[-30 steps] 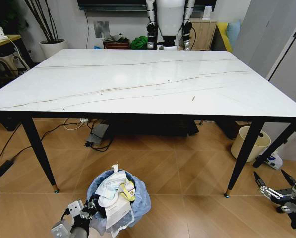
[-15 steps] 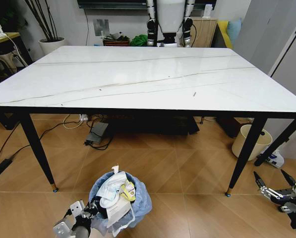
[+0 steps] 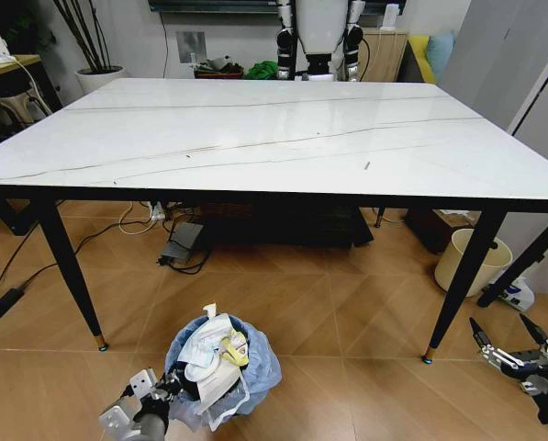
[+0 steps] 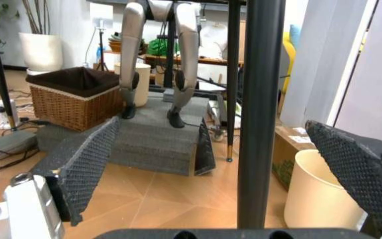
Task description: Pick up the trash bin and place the trash from the table into it.
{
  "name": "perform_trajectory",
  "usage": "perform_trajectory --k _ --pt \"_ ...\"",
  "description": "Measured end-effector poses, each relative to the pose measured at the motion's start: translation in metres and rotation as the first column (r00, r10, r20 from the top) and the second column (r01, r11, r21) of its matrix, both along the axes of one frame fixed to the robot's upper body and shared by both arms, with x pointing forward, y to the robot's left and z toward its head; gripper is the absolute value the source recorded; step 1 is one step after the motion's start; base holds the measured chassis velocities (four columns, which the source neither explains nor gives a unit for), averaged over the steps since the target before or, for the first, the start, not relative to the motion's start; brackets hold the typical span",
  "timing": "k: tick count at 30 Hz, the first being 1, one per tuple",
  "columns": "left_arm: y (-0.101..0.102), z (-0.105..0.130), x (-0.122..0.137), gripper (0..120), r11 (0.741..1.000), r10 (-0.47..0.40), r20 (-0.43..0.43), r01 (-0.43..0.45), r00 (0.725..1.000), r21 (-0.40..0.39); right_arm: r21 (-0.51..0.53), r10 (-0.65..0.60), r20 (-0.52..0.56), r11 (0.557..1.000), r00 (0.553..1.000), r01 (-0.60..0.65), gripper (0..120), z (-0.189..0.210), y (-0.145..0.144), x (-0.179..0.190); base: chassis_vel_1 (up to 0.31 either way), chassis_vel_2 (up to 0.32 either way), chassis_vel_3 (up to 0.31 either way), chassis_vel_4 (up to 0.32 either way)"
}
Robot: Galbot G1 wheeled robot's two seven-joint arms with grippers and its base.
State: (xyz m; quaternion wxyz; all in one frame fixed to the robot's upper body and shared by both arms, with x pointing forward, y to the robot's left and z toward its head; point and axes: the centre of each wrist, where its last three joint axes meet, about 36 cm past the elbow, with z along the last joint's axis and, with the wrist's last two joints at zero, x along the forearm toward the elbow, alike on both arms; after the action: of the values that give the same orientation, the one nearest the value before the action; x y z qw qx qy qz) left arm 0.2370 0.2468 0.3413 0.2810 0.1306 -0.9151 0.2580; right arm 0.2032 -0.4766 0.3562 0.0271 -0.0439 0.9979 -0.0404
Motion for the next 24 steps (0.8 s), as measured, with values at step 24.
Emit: perform_trajectory --k 24 --pt "-0.0051 0.0057 -0.0011 0 1.000 -0.014 0.025 0.013 1.000 0.019 0.000 0.000 0.000 1.000 1.000 0.000 100 0.0000 0.0000 0.0000 0.000 0.000 0.000 0.000"
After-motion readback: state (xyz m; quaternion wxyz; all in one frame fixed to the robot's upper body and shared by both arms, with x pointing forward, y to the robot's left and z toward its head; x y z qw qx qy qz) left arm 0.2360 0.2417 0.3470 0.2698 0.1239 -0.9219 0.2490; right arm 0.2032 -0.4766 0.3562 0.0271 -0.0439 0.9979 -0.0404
